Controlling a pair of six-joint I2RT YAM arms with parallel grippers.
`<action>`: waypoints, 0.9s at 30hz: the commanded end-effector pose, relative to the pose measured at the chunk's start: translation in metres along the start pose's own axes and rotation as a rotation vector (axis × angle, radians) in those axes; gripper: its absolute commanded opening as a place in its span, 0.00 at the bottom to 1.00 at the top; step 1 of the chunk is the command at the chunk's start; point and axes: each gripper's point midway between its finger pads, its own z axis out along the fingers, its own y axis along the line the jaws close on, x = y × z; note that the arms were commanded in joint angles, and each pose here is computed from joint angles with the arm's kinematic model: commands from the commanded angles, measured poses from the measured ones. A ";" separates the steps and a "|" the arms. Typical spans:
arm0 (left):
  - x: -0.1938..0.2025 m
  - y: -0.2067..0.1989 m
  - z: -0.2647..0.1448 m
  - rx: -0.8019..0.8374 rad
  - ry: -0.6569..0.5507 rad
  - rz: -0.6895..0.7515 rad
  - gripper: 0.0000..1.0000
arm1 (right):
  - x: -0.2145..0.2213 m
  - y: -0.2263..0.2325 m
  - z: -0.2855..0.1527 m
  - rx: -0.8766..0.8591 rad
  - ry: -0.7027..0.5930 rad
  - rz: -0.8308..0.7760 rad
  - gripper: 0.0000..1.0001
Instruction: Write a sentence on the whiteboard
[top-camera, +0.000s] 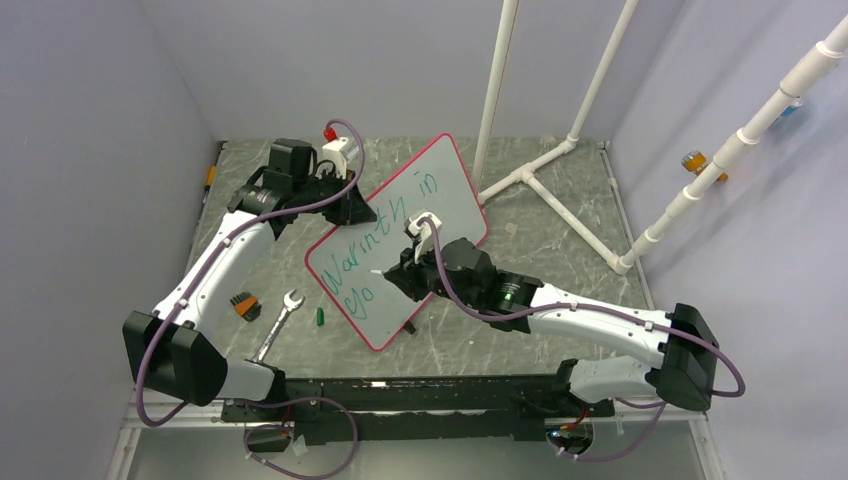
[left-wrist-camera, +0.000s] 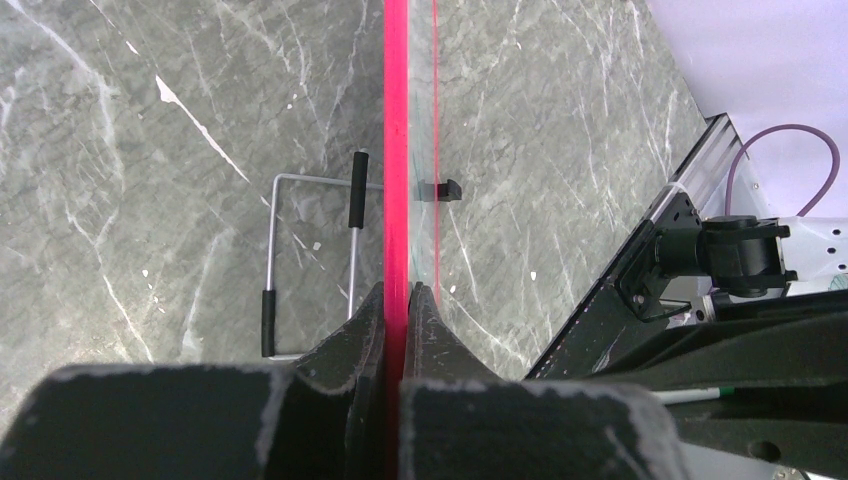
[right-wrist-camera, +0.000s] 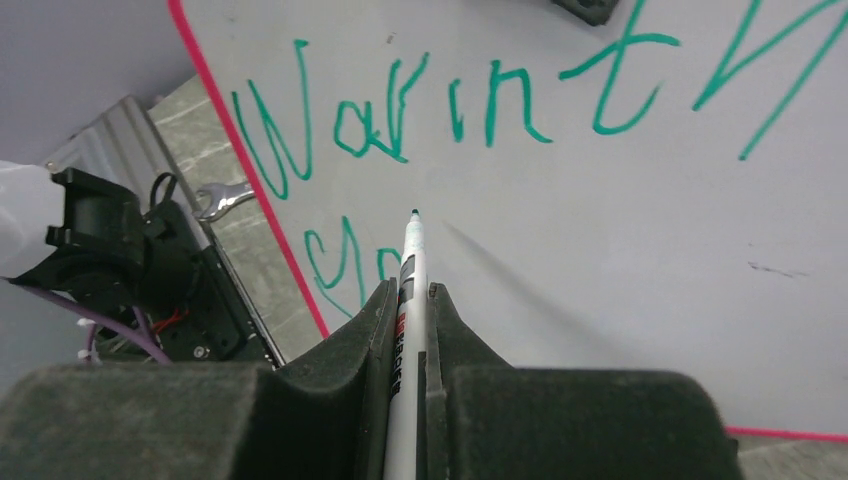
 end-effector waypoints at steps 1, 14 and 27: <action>0.005 0.025 0.005 -0.104 0.012 0.109 0.00 | -0.012 0.019 0.004 -0.110 -0.056 -0.005 0.00; 0.006 0.026 0.006 -0.105 0.016 0.108 0.00 | 0.010 0.008 0.016 -0.106 -0.010 0.022 0.00; 0.009 0.027 0.008 -0.105 0.025 0.103 0.00 | 0.065 -0.010 0.006 -0.058 0.085 0.058 0.00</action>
